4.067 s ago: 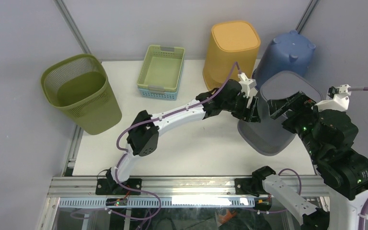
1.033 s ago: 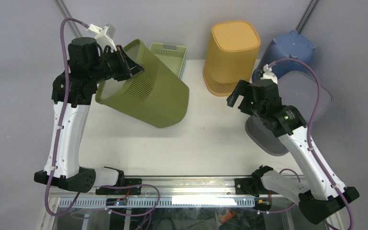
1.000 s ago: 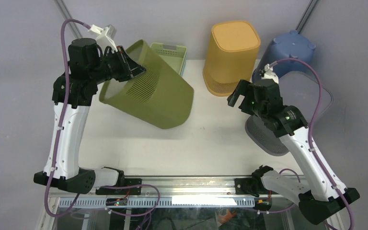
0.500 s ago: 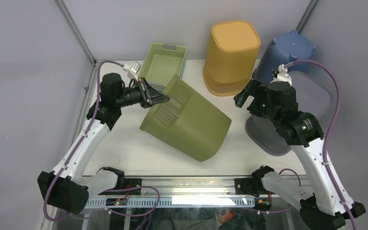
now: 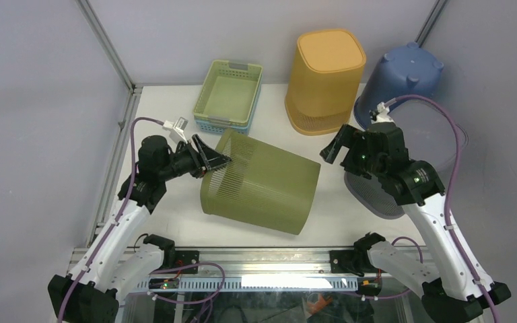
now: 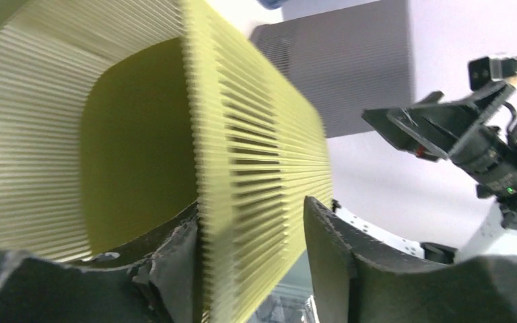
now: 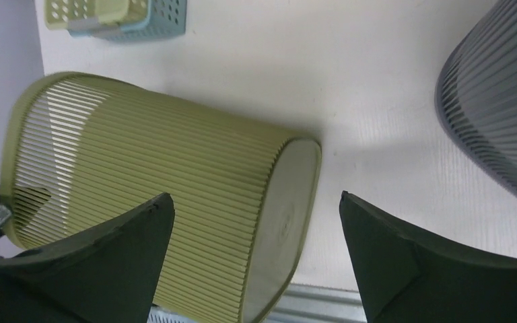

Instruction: Turn the large container upside down

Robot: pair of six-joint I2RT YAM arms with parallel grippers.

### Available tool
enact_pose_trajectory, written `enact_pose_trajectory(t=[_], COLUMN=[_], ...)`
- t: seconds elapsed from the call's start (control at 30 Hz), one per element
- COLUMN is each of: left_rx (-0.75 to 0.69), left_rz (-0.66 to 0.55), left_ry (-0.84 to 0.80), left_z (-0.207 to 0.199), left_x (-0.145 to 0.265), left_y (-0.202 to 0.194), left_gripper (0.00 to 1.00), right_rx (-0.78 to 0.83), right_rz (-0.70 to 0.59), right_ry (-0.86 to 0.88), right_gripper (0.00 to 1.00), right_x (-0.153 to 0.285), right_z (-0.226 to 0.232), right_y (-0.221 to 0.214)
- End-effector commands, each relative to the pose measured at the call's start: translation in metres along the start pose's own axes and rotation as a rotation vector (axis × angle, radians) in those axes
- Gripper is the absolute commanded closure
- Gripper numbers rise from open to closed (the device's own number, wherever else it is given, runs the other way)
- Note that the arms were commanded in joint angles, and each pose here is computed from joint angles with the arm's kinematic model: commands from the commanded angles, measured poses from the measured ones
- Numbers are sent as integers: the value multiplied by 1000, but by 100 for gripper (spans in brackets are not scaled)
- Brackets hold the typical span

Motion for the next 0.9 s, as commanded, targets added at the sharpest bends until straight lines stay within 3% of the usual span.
enact_pose_trajectory(t=[0.0, 0.23, 0.5, 0.87], left_rx=[-91, -249, -367, -361], left_rz=[25, 53, 26, 105], left_ry=[127, 316, 461, 558], left_z=[27, 40, 39, 72], left_x=[-1, 13, 36, 40], left_y=[-5, 16, 44, 22], left_gripper=[46, 22, 21, 27], right_rx=[-56, -126, -265, -323], right_rz=[89, 205, 268, 293], right_ry=[63, 156, 241, 361], right_gripper=[3, 4, 5, 13], right_x=[-3, -9, -10, -6], right_z=[2, 4, 13, 31], right_y=[-23, -59, -83, -91])
Point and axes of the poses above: each gripper's point midway between its finger pads, its own x axis back along the fingers, its own z axis along the line the jaws close on, y = z × x, the point moved 1 cm from there along x, back along the fingers, and after that the axes turned 14 degrees about -x, right-handed, at the moved point
